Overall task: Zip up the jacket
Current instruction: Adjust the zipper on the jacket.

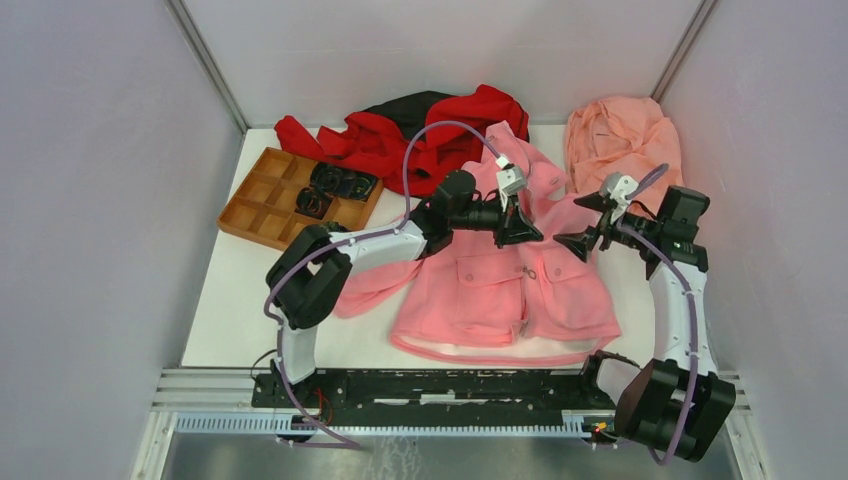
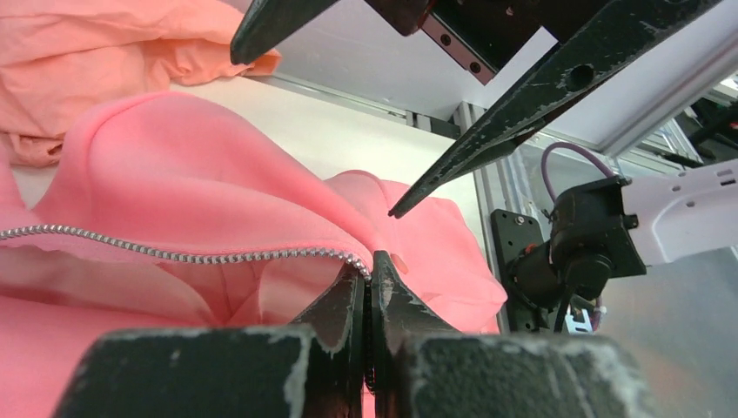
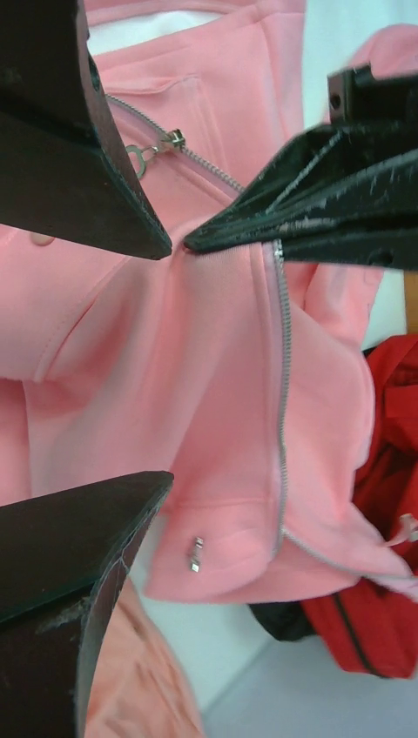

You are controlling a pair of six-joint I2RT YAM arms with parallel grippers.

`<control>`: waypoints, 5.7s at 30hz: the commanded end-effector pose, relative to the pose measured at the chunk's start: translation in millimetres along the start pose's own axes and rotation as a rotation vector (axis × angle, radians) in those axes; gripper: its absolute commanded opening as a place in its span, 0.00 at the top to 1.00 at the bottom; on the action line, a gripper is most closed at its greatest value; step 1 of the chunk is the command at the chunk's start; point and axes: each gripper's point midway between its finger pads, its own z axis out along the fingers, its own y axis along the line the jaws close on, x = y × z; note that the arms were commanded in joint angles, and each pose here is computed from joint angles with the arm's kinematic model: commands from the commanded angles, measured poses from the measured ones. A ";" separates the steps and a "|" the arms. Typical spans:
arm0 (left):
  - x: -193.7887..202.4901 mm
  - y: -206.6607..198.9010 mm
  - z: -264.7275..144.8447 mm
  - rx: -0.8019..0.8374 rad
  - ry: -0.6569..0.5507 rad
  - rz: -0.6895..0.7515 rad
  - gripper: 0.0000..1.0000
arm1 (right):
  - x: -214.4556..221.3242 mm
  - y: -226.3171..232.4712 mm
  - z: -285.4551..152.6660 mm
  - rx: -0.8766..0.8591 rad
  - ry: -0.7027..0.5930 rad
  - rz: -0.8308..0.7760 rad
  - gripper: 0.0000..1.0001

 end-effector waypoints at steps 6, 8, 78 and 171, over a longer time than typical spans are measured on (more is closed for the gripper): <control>-34.4 -39.7 -13.8 0.224 -0.056 0.178 0.98 | -33.9 38.8 -8.7 -0.151 -0.044 -0.357 0.02; -37.6 -41.3 -15.6 0.239 -0.064 0.172 0.97 | -30.4 46.7 -6.2 -0.184 -0.004 -0.395 0.02; -124.1 -14.9 -16.6 0.098 -0.562 -0.471 0.98 | -2.9 126.6 33.8 -0.185 -0.175 0.652 0.48; -145.5 -45.0 -28.2 0.202 -0.542 -0.414 0.98 | -20.8 127.0 38.9 -0.289 -0.171 0.732 0.77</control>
